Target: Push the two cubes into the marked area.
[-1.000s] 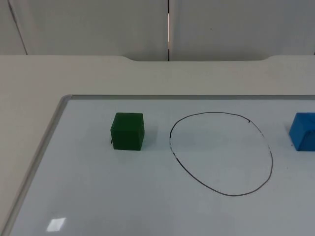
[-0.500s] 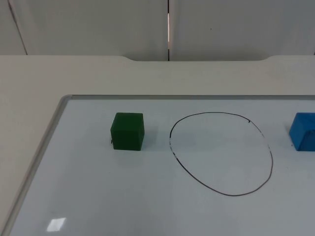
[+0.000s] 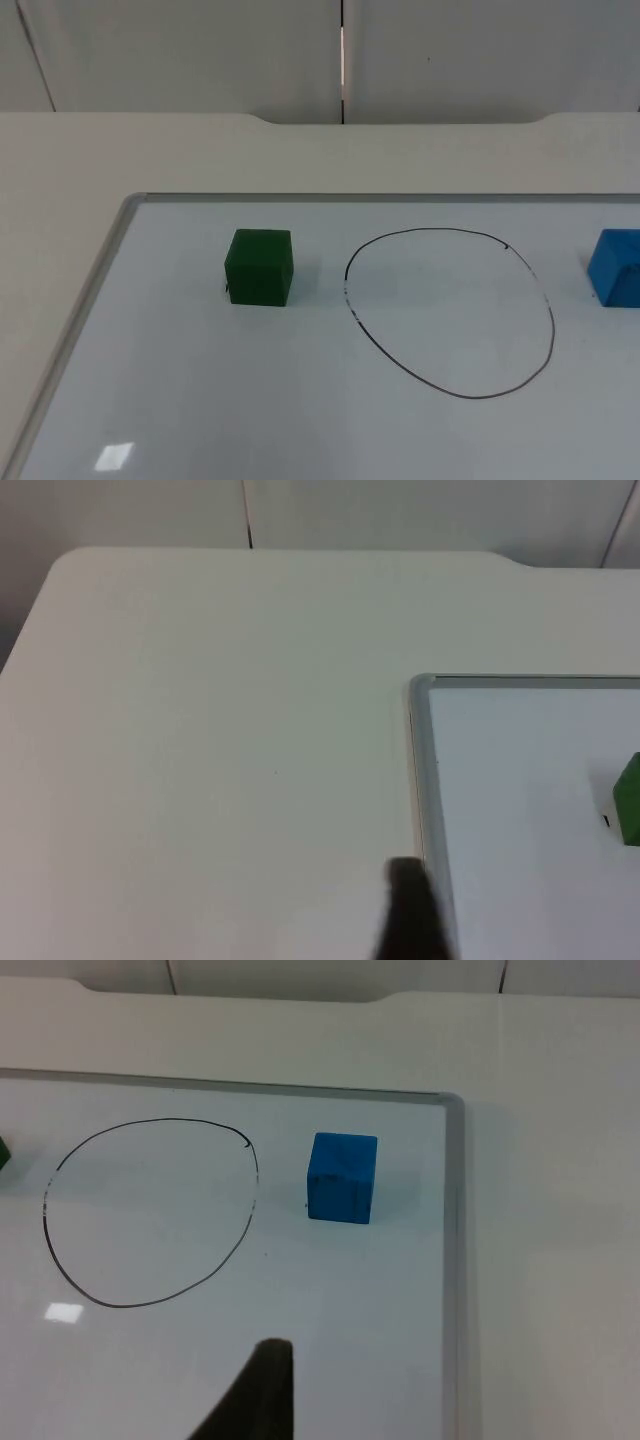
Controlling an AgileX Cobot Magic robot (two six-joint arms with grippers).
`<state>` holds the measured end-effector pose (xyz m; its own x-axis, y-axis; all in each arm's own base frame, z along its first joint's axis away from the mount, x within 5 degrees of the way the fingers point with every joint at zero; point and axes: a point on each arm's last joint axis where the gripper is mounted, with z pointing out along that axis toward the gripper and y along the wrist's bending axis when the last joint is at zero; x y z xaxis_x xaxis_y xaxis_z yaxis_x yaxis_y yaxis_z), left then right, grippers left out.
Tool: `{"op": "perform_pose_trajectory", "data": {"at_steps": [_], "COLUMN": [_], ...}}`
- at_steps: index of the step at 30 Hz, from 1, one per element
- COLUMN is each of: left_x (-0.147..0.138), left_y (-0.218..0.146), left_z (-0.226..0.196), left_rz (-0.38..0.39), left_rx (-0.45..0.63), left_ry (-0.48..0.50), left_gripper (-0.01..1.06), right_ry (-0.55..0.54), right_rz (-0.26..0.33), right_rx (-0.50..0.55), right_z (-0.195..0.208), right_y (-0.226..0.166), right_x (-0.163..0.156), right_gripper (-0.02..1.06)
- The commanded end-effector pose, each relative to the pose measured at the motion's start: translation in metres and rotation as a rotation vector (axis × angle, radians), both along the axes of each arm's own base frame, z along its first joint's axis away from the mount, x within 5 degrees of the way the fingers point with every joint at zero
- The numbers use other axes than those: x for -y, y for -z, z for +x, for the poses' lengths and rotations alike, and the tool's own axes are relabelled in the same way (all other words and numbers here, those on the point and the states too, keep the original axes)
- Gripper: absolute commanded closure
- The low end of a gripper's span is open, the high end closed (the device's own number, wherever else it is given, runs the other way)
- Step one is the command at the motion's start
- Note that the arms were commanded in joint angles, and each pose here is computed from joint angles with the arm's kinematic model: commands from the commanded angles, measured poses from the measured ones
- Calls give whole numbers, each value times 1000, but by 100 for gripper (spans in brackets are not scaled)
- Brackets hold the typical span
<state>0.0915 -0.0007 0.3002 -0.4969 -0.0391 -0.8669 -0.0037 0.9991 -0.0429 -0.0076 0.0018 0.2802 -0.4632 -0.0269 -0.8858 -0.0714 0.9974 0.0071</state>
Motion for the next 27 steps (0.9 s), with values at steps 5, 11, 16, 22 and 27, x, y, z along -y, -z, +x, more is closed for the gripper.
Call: {"op": "perform_pose_trajectory", "data": {"at_steps": [5,11,16,22,27], "left_x": [-1,0,1,1,0], "left_y": [-1,1,5,12,20], "left_z": [7,15,28,43,55], "left_rz": [7,-26,-48,-82,-94], "left_rx": [8,-8,-33,-77,-121], "left_ry": [4,3,19,17,8], "left_gripper": [84,89,89,89,93], "right_ry": [8,8,8,8,8], "right_rz": [-4,-4,-4,-4,-4], "right_rx": [7,7,7,7,7], "right_z": [0,0,0,0,0], "right_y": [0,0,0,0,0], "right_x": [0,0,0,0,0], "right_gripper": [-1,-1,-1,-1,-1]}}
